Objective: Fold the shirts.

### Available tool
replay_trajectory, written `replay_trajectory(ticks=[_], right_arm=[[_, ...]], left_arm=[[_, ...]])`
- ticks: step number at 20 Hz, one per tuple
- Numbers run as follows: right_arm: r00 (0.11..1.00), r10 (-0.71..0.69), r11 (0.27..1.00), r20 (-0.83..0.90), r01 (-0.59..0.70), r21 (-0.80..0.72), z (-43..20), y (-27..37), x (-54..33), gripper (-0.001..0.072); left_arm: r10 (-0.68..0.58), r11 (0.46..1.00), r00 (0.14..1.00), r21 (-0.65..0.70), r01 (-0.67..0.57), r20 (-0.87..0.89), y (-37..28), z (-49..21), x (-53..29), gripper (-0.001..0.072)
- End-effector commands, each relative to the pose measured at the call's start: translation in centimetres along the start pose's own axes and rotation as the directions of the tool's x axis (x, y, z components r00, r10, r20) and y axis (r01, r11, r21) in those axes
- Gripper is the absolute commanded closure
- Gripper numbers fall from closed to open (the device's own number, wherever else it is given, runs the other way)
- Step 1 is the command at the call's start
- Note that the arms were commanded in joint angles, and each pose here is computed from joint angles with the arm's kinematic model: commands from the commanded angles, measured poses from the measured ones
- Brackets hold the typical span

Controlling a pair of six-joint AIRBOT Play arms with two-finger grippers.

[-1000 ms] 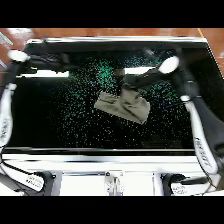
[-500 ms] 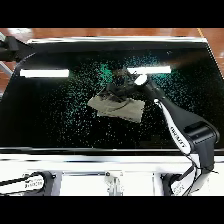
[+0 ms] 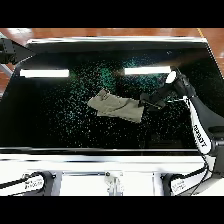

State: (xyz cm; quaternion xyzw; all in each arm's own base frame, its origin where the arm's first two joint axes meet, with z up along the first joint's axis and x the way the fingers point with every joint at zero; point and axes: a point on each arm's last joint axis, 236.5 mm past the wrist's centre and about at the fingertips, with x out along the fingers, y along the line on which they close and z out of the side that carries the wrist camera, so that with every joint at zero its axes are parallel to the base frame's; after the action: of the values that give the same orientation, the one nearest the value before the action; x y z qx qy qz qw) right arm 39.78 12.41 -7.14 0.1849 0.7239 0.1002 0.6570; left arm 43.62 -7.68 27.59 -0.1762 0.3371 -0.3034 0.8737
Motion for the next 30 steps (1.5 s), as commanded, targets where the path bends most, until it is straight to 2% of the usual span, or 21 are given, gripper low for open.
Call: replay_trajectory(ticks=[1,4,5,6,7,8,11,14,16,20,23,26,27,30], right_arm=[[0.997,0.077,0.995,0.027,-0.079,0.06,0.4,-0.4,2.7,0.0045],[0.983,0.173,0.976,0.055,-0.178,0.123,2.0,0.8,5.1,0.0048],[0.979,0.196,0.968,0.059,-0.202,0.146,2.4,1.1,5.7,0.0089],[0.974,0.219,0.96,0.063,-0.227,0.166,2.6,1.4,6.1,0.0261],[0.968,0.241,0.955,0.072,-0.25,0.159,2.9,1.8,6.2,0.0545],[0.958,0.269,0.957,0.1,-0.278,0.088,3.6,2.5,5.6,0.0665],[0.909,0.335,0.94,0.246,-0.304,-0.155,7.9,3.7,-0.1,0.0665],[0.826,0.336,0.94,0.452,-0.269,-0.208,13.0,1.3,-9.8,0.0664],[0.786,0.284,0.958,0.549,-0.213,-0.191,14.3,-3.3,-16.0,0.0664],[0.786,0.082,0.983,0.613,-0.163,0.078,11.4,-18.2,-22.6,0.0664],[0.835,-0.103,0.932,0.541,-0.108,0.345,4.5,-30.6,-24.1,0.0664],[0.848,-0.218,0.811,0.483,-0.118,0.573,-3.6,-39.8,-25.6,0.0664],[0.847,-0.233,0.746,0.478,-0.16,0.647,-6.2,-42.2,-25.7,0.0664],[0.884,-0.173,0.587,0.433,-0.26,0.766,-13.1,-45.3,-22.0,0.0664]], left_arm=[[-0.007,1.0,1.0,-0.026,0.007,-0.013,-0.3,-0.3,0.0,0.0671],[-0.028,0.999,0.999,-0.026,0.027,-0.027,-1.4,-0.6,0.7,0.0671],[-0.035,0.999,0.999,-0.03,0.034,-0.033,-1.8,-0.7,0.9,0.0671],[-0.045,0.999,0.998,-0.027,0.044,-0.04,-2.3,-0.9,1.2,0.0671],[-0.056,0.998,0.997,-0.023,0.055,-0.048,-2.9,-1.0,1.6,0.0671],[-0.066,0.998,0.996,-0.023,0.065,-0.055,-3.4,-1.2,1.9,0.0671],[-0.096,0.995,0.993,-0.002,0.096,-0.071,-5.1,-1.6,3.0,0.0671],[-0.116,0.993,0.993,-0.014,0.115,-0.036,-6.8,-0.8,4.1,0.0671],[-0.127,0.991,0.992,-0.047,0.126,-0.015,-7.7,-0.4,4.7,0.0671],[-0.156,0.984,0.987,-0.09,0.153,-0.036,-9.4,-1.0,5.4,0.0671],[-0.183,0.979,0.981,-0.102,0.176,-0.058,-11.0,-1.7,6.1,0.0671],[-0.211,0.975,0.974,-0.086,0.204,-0.081,-12.6,-2.4,6.7,0.0671],[-0.22,0.974,0.972,-0.08,0.214,-0.084,-13.3,-2.6,6.9,0.0671],[-0.245,0.968,0.968,-0.061,0.242,-0.048,-15.1,-2.0,7.8,0.0671]])
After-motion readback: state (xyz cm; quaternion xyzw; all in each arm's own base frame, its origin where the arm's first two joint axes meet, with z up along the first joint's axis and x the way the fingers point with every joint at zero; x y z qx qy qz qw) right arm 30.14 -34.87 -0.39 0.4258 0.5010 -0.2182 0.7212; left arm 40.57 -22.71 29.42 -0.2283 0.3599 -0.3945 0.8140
